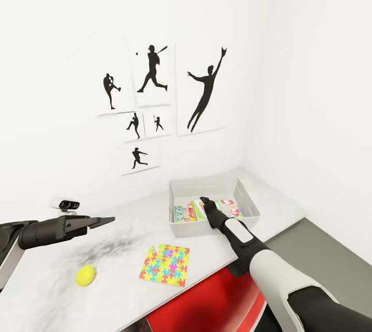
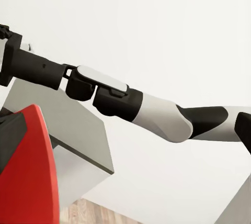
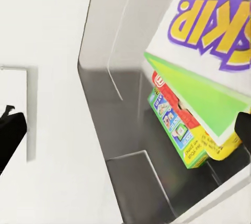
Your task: Put all the toys in the child's room - the three board games (two on the bed and one on the table), the two jigsaw puzzles on the table, and the tennis ball on the table - inside the toy box on the table in the child's room.
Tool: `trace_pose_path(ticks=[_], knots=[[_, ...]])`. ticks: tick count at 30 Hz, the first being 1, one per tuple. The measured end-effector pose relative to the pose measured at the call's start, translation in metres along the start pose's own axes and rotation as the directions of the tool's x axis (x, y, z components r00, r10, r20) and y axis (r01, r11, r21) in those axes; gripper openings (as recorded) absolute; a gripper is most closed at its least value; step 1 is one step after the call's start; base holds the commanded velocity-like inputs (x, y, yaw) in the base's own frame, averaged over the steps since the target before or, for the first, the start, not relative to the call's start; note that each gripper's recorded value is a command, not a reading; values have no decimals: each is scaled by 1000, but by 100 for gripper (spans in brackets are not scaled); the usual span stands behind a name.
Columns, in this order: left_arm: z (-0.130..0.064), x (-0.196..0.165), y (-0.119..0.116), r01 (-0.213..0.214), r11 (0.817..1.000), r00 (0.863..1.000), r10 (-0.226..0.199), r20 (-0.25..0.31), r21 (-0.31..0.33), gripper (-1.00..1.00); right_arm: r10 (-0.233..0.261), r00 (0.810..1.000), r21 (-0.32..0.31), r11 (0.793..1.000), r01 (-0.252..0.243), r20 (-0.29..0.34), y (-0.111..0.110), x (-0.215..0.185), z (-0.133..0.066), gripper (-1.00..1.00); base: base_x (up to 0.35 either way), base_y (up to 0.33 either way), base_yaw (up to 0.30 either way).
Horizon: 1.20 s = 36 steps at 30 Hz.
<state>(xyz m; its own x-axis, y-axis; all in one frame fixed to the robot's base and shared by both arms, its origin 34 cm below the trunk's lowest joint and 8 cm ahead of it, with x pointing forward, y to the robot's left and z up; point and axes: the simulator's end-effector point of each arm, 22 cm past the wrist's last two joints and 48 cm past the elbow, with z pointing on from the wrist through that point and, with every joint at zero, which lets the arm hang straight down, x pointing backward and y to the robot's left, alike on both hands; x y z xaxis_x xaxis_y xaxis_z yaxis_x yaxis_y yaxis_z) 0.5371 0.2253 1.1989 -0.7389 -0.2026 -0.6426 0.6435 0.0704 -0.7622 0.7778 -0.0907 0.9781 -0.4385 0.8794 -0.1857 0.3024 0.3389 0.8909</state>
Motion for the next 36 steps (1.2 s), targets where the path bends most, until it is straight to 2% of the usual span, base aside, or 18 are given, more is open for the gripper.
trace_pose_path(ticks=[4,6,18,20,23,25,28,32,36], knots=[[0,0,0,-1,1000,1000,1,1,0,100,-28,999,-78,996,31,32,34,-22,-4,100,0,0,0],[0,0,0,-1,1000,1000,1,1,-1,100,-38,999,-101,994,40,26,42,-24,-6,100,0,0,0],[1,2,0,3,1000,1000,-3,-8,0,100,-45,999,-117,992,43,-12,44,-17,-10,100,0,0,0],[2,2,0,3,1000,1000,-3,-9,0,100,-51,998,-133,990,47,-32,52,-13,-11,100,-43,3,0],[2,2,1,4,1000,1000,-4,-10,-1,100,-75,995,-198,978,61,-65,77,-8,-20,100,-197,63,0],[2,3,0,3,1000,1000,-3,-10,0,100,-92,994,-251,965,72,-66,93,-5,-32,100,-130,57,0],[2,3,0,3,1000,1000,-3,-11,0,100,-115,992,-298,950,93,-58,106,-9,-46,100,-50,22,0],[2,3,0,2,1000,1000,-2,-11,-1,100,-149,985,-341,933,111,-88,117,-3,-61,100,-12,5,0],[2,3,0,2,1000,1000,-2,-11,0,100,-176,979,-356,926,128,-104,118,-2,-71,100,-3,1,0]])
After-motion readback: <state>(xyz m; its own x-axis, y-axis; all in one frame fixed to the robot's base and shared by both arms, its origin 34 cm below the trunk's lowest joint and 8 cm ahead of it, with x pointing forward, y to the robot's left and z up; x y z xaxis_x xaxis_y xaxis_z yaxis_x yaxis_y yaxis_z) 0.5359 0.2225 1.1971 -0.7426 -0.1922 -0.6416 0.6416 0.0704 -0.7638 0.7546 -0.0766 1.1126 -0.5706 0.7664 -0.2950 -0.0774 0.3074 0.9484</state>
